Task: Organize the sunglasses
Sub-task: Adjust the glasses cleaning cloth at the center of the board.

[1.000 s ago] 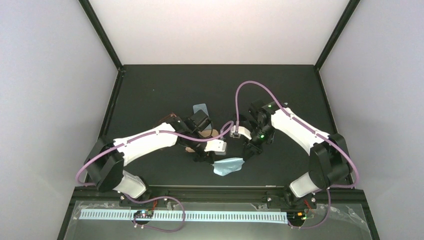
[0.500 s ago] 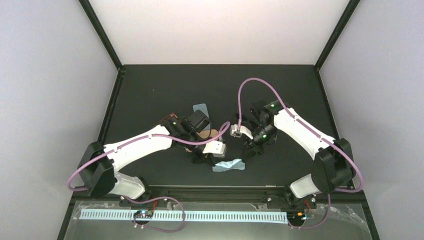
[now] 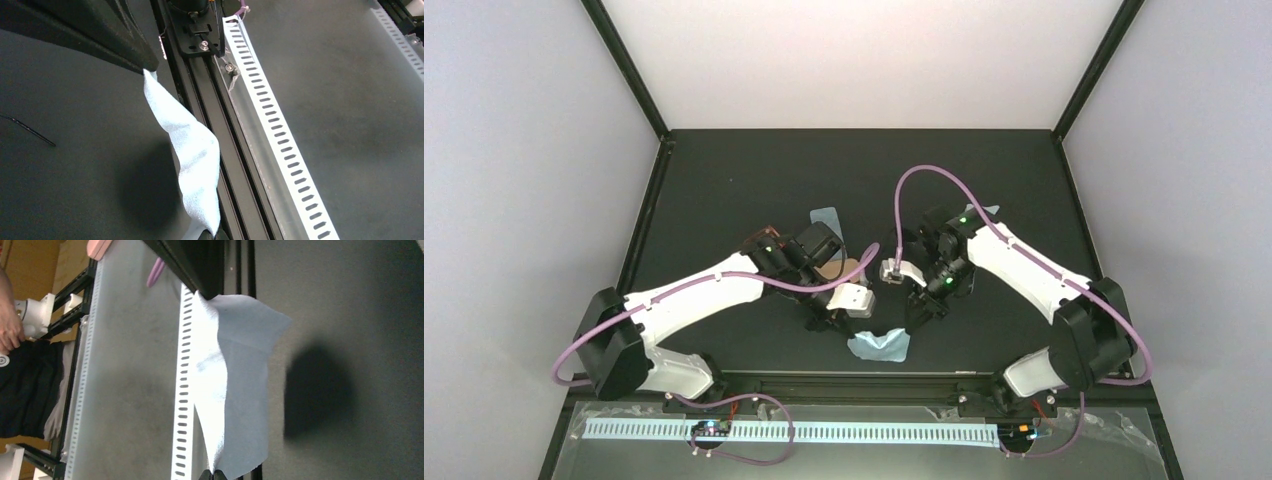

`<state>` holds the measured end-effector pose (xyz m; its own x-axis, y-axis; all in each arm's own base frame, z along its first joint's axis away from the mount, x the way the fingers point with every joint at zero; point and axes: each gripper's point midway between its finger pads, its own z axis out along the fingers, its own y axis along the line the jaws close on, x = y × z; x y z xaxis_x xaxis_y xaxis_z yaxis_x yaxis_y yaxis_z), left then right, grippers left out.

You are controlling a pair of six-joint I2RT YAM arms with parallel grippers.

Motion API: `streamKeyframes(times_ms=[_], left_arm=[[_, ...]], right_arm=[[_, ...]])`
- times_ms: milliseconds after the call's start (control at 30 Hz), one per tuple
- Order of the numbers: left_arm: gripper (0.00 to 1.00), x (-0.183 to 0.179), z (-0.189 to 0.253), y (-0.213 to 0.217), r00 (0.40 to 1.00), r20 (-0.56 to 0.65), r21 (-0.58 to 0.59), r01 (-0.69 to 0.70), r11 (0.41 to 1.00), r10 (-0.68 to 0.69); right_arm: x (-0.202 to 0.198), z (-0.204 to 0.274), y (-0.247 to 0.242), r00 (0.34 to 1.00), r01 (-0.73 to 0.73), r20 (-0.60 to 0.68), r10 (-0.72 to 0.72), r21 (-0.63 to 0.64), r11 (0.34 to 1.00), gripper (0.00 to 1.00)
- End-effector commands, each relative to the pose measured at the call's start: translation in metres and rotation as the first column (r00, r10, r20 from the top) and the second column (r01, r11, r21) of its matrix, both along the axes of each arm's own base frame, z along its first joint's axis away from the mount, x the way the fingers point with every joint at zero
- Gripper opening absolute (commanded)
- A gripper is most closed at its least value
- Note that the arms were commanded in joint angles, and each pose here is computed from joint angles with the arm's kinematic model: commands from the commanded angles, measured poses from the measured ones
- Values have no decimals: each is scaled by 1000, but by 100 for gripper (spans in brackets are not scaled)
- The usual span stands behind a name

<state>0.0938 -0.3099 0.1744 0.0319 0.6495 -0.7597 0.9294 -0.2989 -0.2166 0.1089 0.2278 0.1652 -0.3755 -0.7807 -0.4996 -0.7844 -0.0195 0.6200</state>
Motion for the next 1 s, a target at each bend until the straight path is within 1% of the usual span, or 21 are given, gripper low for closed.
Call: streamKeyframes(times_ms=[0, 167, 400, 567, 800, 967], left_arm=[[1, -2, -9, -3, 998, -59, 20, 0, 1000, 1], [2, 16, -25, -3, 993, -93, 74, -66, 995, 73], [1, 49, -41, -5, 981, -90, 99, -162, 982, 171], [2, 72, -57, -5, 969, -77, 125, -225, 966, 235], [2, 89, -69, -3, 958, -55, 142, -272, 952, 282], [1, 98, -79, 2, 952, 3, 159, -301, 940, 305]], right_arm=[[19, -15, 4, 998, 59, 16, -58, -49, 997, 1], [43, -32, 3, 990, 129, 76, -122, -103, 986, 1], [69, -53, 1, 982, 179, 98, -163, -178, 968, 1], [89, -58, 0, 973, 227, 87, -214, -182, 957, 1], [108, -61, 8, 969, 242, 97, -228, -171, 955, 1], [120, -72, 6, 962, 260, 138, -235, -209, 943, 1]])
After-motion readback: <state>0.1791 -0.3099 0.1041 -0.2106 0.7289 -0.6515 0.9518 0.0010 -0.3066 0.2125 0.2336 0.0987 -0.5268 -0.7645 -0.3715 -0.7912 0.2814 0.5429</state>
